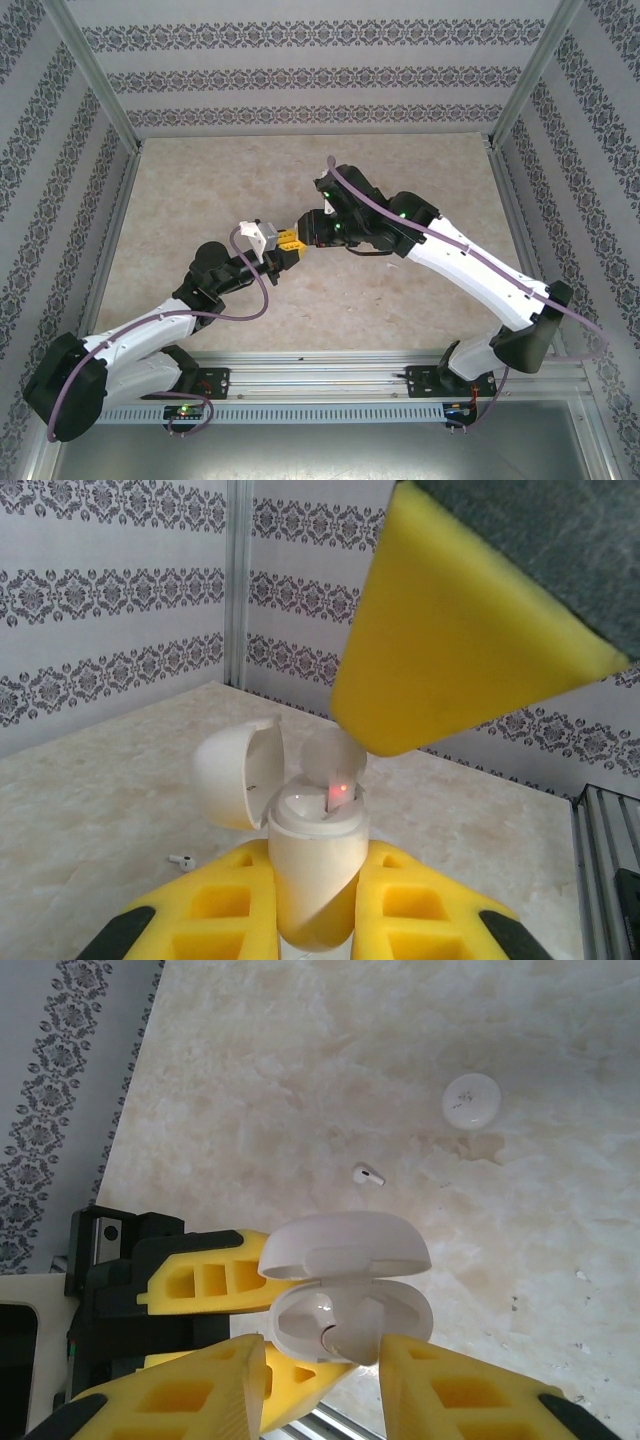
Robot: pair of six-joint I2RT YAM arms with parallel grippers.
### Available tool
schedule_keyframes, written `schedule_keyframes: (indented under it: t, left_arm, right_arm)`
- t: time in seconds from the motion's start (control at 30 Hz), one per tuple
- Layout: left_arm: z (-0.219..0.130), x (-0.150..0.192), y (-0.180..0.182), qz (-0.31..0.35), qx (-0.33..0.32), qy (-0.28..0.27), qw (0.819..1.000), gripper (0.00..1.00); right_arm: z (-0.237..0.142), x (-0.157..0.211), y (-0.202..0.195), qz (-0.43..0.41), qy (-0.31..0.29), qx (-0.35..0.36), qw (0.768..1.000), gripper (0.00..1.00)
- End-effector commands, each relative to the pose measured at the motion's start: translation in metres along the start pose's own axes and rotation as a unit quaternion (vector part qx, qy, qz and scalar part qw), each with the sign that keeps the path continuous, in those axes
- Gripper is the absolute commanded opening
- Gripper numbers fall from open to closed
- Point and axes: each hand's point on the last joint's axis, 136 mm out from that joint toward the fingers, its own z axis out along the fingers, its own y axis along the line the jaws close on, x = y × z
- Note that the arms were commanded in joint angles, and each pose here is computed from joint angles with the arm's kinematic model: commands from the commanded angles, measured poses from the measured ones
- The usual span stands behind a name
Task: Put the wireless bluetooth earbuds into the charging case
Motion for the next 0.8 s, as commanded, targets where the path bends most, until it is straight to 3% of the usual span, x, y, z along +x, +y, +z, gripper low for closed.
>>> schedule_keyframes:
  t: [0.0, 0.77]
  left_arm:
    - [0.004, -0.022, -0.011, 0.022, 0.023, -0.031, 0.999, 0.00]
    - [0.005, -0.020, -0.012, 0.020, 0.028, -0.029, 0.999, 0.00]
  right_arm:
    - [-0.001, -0.003, 0.001, -0.009, 0.009, -0.003, 1.000, 0.35]
    - [0.010, -0.005, 0.012, -0.067, 0.031, -0.024, 0.997, 0.40]
